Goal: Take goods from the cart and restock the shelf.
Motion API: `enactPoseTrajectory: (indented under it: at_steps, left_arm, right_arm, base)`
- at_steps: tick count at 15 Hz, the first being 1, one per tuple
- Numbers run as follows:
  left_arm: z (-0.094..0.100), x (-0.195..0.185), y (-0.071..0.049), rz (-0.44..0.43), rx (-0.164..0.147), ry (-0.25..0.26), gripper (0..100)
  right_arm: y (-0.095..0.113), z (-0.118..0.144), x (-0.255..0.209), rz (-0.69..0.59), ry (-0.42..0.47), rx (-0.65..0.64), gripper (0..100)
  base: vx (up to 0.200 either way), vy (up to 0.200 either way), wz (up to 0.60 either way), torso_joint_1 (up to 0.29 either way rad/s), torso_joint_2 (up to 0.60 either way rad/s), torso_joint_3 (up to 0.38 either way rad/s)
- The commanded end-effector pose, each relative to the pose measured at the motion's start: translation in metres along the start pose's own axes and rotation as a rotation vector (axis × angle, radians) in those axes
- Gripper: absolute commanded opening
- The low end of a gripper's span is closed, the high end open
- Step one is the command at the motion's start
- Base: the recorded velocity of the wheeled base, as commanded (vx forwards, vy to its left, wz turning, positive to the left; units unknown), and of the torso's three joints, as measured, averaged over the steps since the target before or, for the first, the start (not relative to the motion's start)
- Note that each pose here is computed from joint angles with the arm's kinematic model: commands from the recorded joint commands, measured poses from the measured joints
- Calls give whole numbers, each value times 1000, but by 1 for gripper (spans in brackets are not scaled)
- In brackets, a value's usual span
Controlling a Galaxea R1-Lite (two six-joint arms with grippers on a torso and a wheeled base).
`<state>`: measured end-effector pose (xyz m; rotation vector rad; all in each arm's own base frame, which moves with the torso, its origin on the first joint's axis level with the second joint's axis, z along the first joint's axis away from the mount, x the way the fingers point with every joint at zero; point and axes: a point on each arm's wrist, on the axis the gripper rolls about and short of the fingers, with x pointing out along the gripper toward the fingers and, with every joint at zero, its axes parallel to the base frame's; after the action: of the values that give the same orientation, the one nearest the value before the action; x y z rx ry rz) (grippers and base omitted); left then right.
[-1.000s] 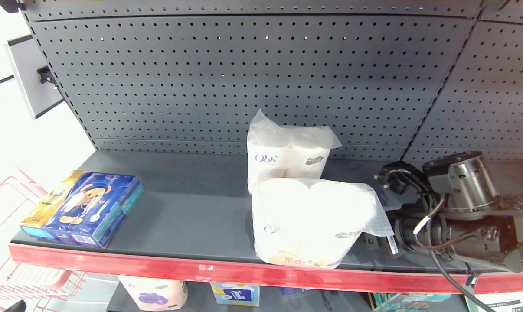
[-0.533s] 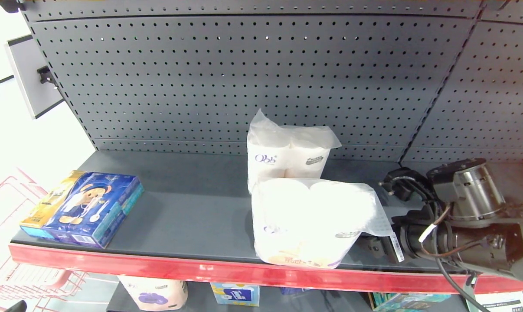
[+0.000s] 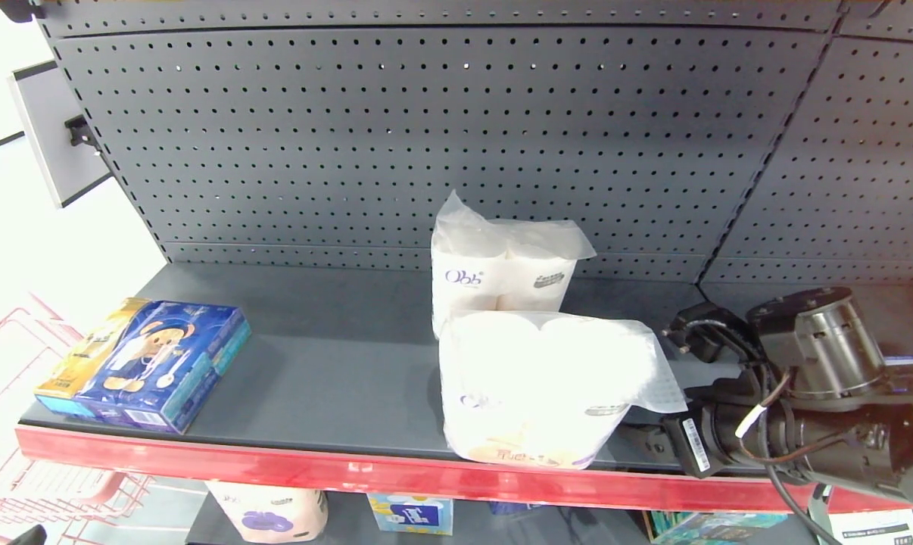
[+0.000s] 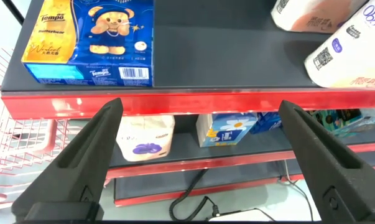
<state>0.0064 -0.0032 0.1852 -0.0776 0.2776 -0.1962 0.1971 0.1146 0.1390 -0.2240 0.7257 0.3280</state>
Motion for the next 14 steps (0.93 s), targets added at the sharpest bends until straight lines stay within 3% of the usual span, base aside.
enactPoseTrajectory:
  at_steps: [1,14]
  left_arm:
    - [0,0,0,1,-1,2,100]
    - [1,1,0,-1,0,2,100]
  right_arm:
    - [1,0,1,1,3,-2,100]
    - [9,1,7,22,17,-25,100]
  base:
    - [0,0,0,0,0,0]
    - [0,0,0,0,0,0]
